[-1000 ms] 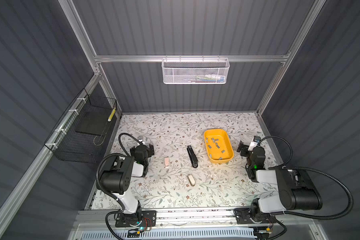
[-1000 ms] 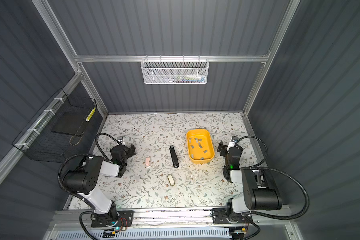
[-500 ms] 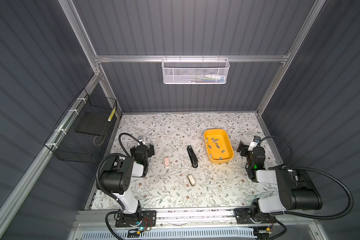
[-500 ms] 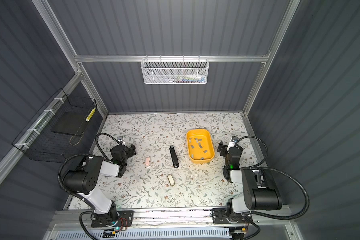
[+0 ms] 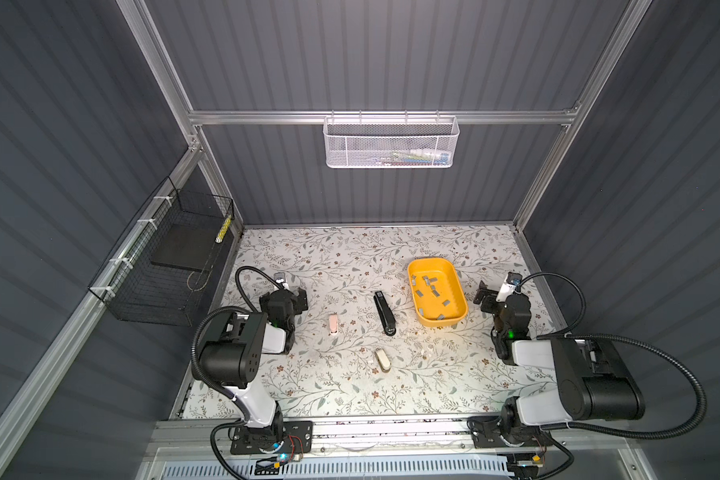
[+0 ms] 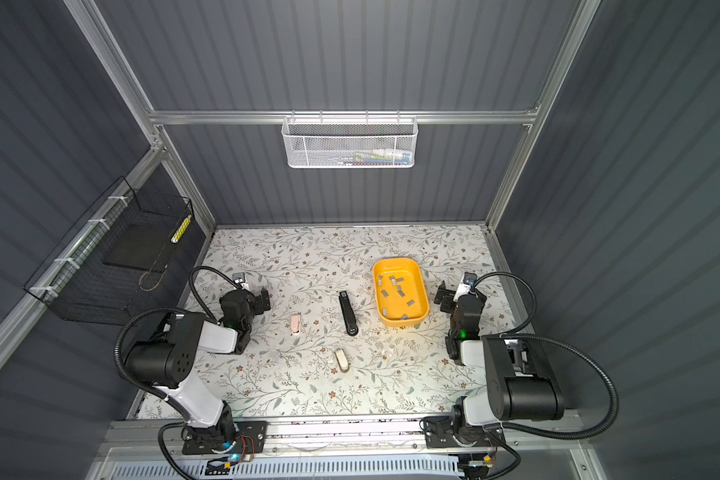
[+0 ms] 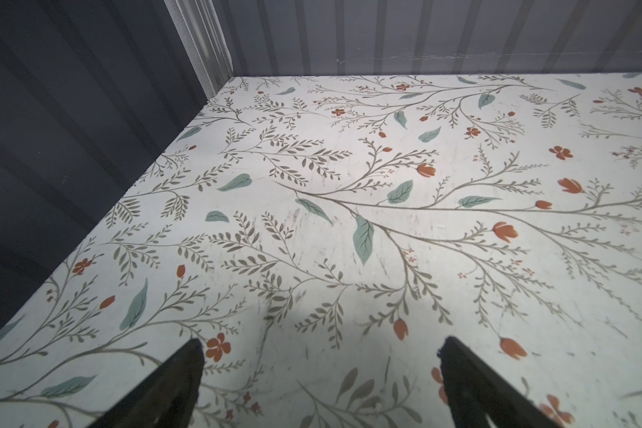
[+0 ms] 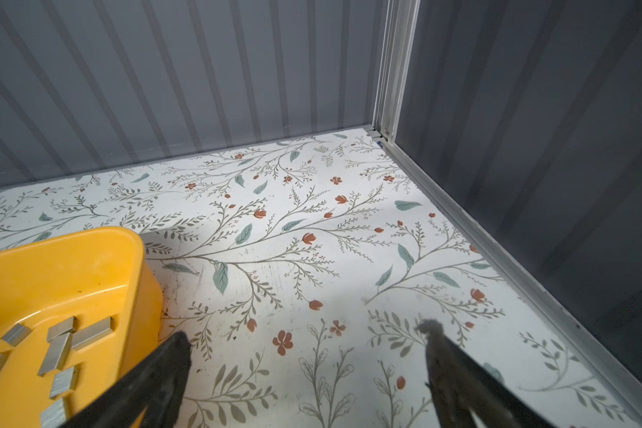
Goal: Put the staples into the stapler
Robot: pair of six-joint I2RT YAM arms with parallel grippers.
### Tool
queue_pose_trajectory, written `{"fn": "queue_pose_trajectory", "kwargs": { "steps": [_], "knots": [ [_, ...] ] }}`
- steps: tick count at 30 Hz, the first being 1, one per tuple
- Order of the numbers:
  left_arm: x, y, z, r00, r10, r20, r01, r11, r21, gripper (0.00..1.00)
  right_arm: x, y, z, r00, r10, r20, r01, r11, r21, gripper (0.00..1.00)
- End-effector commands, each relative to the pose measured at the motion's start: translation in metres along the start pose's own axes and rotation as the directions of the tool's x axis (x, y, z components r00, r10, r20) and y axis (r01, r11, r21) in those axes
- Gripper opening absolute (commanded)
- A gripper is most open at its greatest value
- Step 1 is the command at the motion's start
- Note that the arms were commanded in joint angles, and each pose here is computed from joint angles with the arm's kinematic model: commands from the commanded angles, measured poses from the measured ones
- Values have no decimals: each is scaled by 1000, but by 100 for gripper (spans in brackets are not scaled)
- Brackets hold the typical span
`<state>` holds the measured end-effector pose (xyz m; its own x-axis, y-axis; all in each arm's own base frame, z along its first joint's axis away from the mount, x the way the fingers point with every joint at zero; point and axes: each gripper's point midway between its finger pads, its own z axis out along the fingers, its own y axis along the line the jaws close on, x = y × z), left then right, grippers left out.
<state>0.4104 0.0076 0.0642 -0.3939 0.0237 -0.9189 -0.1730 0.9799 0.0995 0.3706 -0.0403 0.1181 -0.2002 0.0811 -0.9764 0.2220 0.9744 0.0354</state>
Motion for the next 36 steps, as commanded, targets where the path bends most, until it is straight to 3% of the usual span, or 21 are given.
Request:
{"fn": "queue_pose_trajectory", "kwargs": {
  "steps": [1, 5, 6, 9, 11, 13, 14, 16, 17, 19, 21, 24, 27, 28, 30, 32, 33, 35, 36],
  "knots": [
    [-14, 5, -4, 999, 1, 35, 0, 999, -33, 100, -15, -8, -14, 997, 26, 74, -28, 999, 27, 99],
    [-42, 5, -36, 998, 32, 50, -26, 992, -124, 100, -48, -23, -42, 988, 27, 149, -54, 982, 181, 99],
    [-52, 2, -44, 997, 20, 75, -11, 993, -119, 100, -56, -27, -49, 981, 105, 160, -135, 972, 190, 99],
    [-93, -15, -67, 982, -134, 131, 130, 991, 34, 100, -70, -12, -61, 945, 320, 65, -325, 941, 93, 99],
    [-126, -25, -87, 972, -207, 110, 191, 972, 137, 100, -84, 12, -69, 946, 324, -3, -323, 946, -37, 99],
    [-157, -38, -110, 975, -209, 73, 186, 952, 241, 100, -89, 17, -78, 900, 434, -48, -436, 898, -61, 99],
    [-169, -40, -117, 976, -205, 70, 180, 947, 266, 100, -93, 22, -82, 893, 443, -72, -449, 889, -96, 99],
    [-187, -41, -126, 969, -240, 60, 213, 933, 289, 100, -115, 58, -96, 909, 398, -123, -416, 851, -320, 99],
    [-195, -41, -128, 966, -250, 61, 222, 930, 292, 100, -119, 67, -101, 902, 405, -152, -432, 825, -364, 99],
    [-211, -41, -132, 962, -269, 46, 244, 923, 296, 100, -127, 78, -108, 863, 463, -201, -504, 763, -406, 99],
    [-234, -51, -142, 968, -244, 54, 208, 908, 364, 100, -134, 81, -114, 830, 500, -248, -557, 732, -393, 99],
    [-273, -61, -164, 956, -285, 73, 221, 859, 462, 100, -158, 91, -129, 814, 501, -294, -581, 698, -419, 99],
    [-319, -86, -195, 947, -266, 178, 99, 772, 628, 100, -171, 91, -141, 732, 580, -356, -681, 630, -374, 99],
    [-331, -95, -202, 943, -242, 228, 30, 744, 667, 100, -181, 93, -146, 734, 583, -348, -679, 618, -396, 99],
    [-341, -113, -206, 943, -172, 284, -90, 690, 718, 100, -194, 89, -152, 773, 554, -309, -634, 661, -400, 99],
    [-323, -151, -214, 939, -41, 342, -265, 551, 791, 100, -202, 84, -152, 811, 520, -268, -585, 713, -387, 99],
    [-303, -175, -217, 915, 63, 397, -377, 476, 794, 99, -201, 82, -149, 816, 514, -263, -578, 725, -374, 99],
    [-254, -222, -226, 844, 225, 488, -535, 284, 795, 97, -200, 89, -145, 837, 480, -262, -547, 730, -410, 99],
    [-224, -243, -232, 786, 306, 537, -599, 165, 784, 94, -196, 92, -142, 849, 458, -265, -529, 740, -416, 99]
  ]
}}
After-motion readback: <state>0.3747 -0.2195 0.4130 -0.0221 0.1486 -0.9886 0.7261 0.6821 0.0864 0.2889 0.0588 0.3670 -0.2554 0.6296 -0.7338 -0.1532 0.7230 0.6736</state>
